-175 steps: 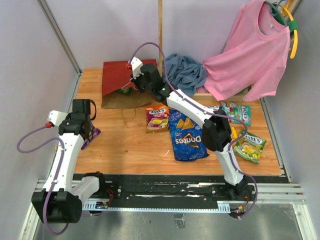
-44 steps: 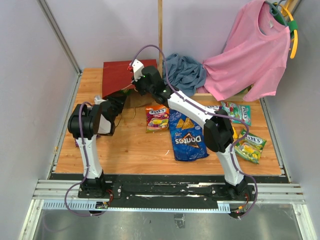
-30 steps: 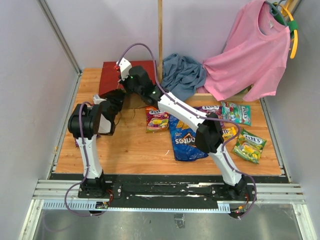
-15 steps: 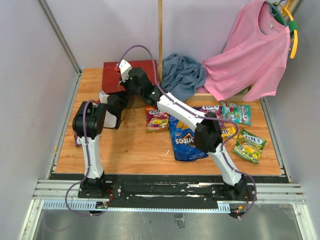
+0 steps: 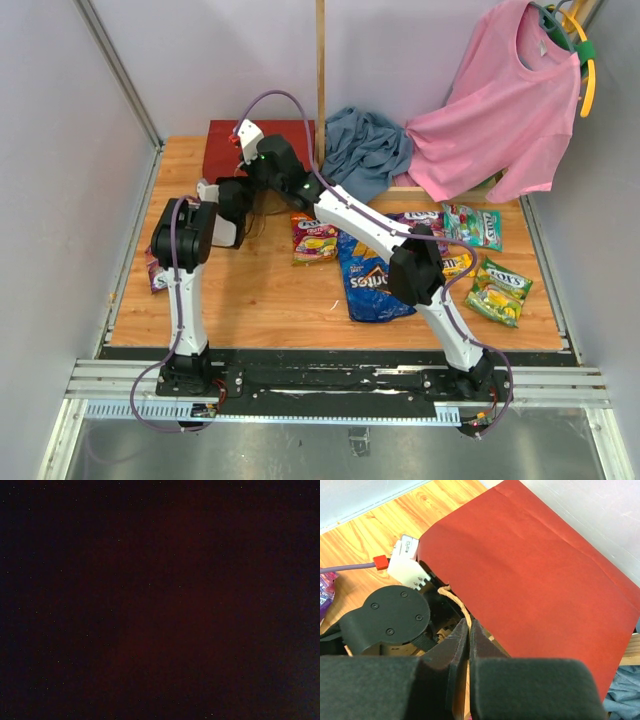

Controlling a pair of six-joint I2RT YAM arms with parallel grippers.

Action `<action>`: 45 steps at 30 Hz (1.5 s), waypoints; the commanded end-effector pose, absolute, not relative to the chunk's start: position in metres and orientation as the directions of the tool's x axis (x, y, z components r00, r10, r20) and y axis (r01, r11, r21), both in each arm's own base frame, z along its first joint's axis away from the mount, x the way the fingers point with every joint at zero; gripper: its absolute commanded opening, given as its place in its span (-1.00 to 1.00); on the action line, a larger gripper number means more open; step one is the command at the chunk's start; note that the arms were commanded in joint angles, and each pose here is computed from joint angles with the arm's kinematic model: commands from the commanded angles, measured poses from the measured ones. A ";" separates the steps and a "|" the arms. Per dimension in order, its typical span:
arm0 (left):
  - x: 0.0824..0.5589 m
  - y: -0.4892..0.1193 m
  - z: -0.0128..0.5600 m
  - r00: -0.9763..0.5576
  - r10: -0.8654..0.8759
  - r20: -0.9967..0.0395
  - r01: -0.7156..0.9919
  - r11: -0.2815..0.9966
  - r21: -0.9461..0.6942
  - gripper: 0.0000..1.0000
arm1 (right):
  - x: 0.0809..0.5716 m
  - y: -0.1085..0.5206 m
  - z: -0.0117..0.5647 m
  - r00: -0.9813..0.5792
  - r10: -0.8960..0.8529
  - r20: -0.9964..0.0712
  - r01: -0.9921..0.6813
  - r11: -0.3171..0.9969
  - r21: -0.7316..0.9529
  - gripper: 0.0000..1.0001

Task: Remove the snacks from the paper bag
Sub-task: Take out the snack from the paper bag.

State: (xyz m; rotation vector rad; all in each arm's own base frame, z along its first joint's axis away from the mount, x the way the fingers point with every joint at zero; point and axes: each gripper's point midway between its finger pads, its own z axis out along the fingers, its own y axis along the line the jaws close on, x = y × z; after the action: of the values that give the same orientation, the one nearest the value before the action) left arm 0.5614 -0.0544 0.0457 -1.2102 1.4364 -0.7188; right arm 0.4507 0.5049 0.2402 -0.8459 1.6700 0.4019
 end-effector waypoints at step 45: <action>0.358 -0.070 0.171 -0.118 -0.856 -0.503 -0.033 0.510 -0.860 -0.99 | 0.454 0.474 0.280 -0.036 -0.260 -0.965 -0.651 0.738 -0.175 -0.99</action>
State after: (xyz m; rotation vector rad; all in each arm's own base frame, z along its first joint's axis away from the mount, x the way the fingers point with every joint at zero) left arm 0.3802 -0.0821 0.1733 -0.8232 1.4531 -0.9914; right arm 0.4504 0.4886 0.2393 -0.8308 1.6710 0.3564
